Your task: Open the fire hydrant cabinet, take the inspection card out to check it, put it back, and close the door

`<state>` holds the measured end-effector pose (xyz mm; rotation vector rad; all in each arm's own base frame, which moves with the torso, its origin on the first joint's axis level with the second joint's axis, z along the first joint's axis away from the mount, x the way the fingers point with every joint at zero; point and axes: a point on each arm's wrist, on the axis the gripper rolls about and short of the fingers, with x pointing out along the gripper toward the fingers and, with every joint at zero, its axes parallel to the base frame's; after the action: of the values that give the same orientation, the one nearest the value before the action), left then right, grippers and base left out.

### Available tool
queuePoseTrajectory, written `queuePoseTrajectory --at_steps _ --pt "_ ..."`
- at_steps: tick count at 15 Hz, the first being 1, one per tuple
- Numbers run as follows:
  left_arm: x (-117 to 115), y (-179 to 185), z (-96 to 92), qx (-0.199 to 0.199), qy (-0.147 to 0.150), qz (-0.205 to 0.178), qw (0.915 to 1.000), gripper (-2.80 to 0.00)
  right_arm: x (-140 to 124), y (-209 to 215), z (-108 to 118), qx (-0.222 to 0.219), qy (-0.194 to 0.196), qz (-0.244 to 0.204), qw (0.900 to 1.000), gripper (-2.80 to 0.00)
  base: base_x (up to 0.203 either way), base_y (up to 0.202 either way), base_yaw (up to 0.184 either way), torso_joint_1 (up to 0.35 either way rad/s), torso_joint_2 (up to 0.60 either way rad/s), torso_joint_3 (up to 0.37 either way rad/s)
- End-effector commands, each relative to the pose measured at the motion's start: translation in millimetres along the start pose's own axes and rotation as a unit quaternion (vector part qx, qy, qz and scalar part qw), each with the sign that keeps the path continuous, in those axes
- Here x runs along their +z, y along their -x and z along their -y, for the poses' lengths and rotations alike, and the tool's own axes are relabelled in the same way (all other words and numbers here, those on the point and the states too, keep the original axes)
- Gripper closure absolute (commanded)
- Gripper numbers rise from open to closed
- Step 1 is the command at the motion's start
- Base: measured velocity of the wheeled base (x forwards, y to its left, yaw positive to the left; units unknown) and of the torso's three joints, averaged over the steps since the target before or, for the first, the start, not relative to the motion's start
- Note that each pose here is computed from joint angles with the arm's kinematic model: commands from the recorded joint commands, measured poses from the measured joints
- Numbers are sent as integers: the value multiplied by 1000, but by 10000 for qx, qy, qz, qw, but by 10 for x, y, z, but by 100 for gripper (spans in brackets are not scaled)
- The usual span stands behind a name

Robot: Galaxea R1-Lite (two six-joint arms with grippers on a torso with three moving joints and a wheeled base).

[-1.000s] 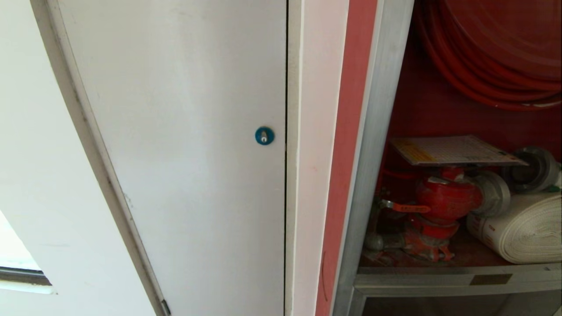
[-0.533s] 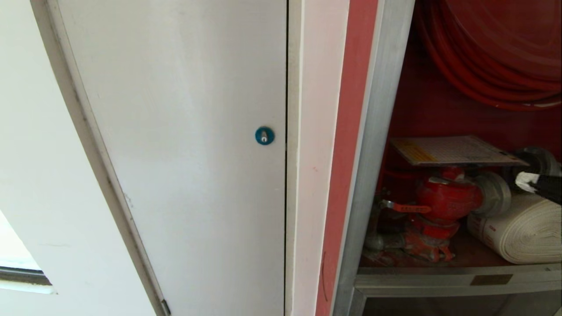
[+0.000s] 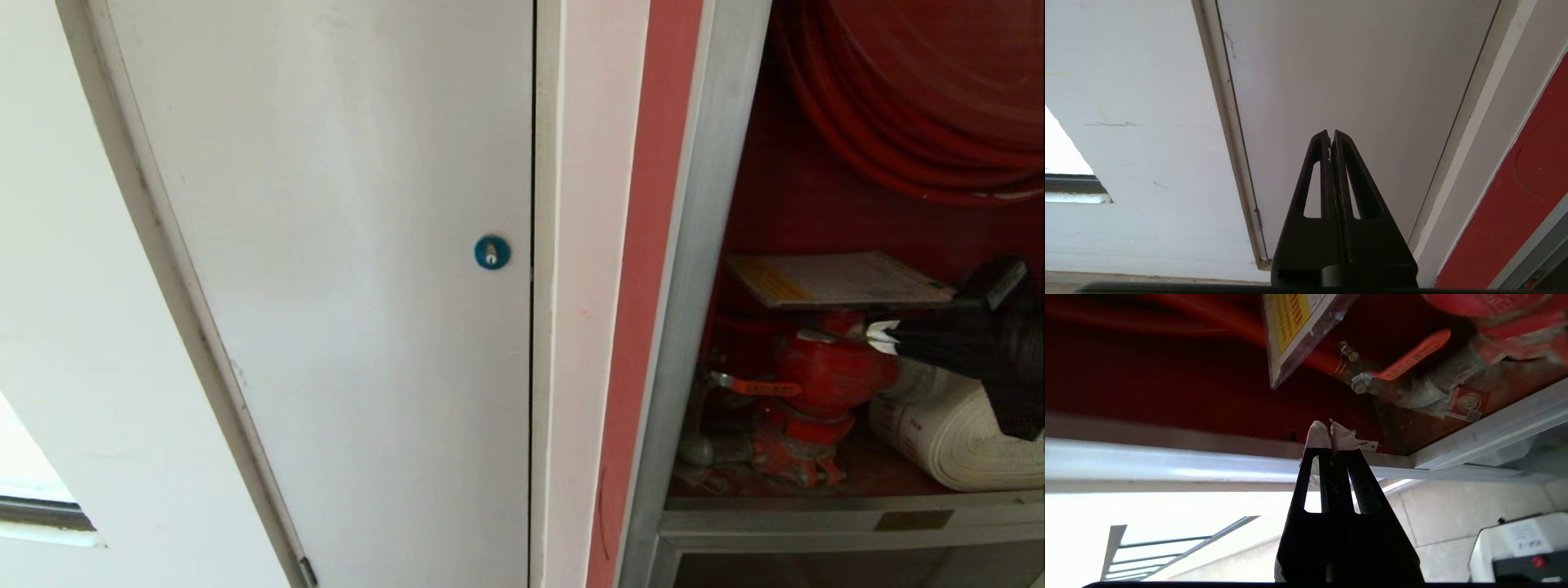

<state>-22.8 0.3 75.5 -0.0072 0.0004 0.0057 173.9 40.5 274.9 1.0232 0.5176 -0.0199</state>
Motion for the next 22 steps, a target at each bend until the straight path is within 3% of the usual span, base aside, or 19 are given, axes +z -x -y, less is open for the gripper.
queuePoseTrajectory --at_steps 1,2,10,14,17,22 --pt "0 0 0 2 2 1 10000 0 4 -156 -19 -165 -102 -105 9998 0 0 0 0 0 0 0" --pt "0 -1 0 2 2 -5 10000 0 5 -151 -27 -135 -116 -105 9998 -280 0 0 0 0 0 0" --pt "0 0 0 2 2 0 10000 0 59 -597 -95 83 -341 83 9993 -280 0 0 0 0 0 0" --pt "0 -1 0 2 2 -5 10000 0 135 -751 -113 194 -501 439 9976 -280 0 0 0 0 0 0" --pt "0 0 0 2 2 2 10000 0 147 -732 -103 89 -660 735 9951 -280 0 0 0 0 0 0" --pt "0 -1 0 2 2 -6 10000 0 162 -483 -152 390 -676 838 9934 -280 0 0 0 0 0 0"
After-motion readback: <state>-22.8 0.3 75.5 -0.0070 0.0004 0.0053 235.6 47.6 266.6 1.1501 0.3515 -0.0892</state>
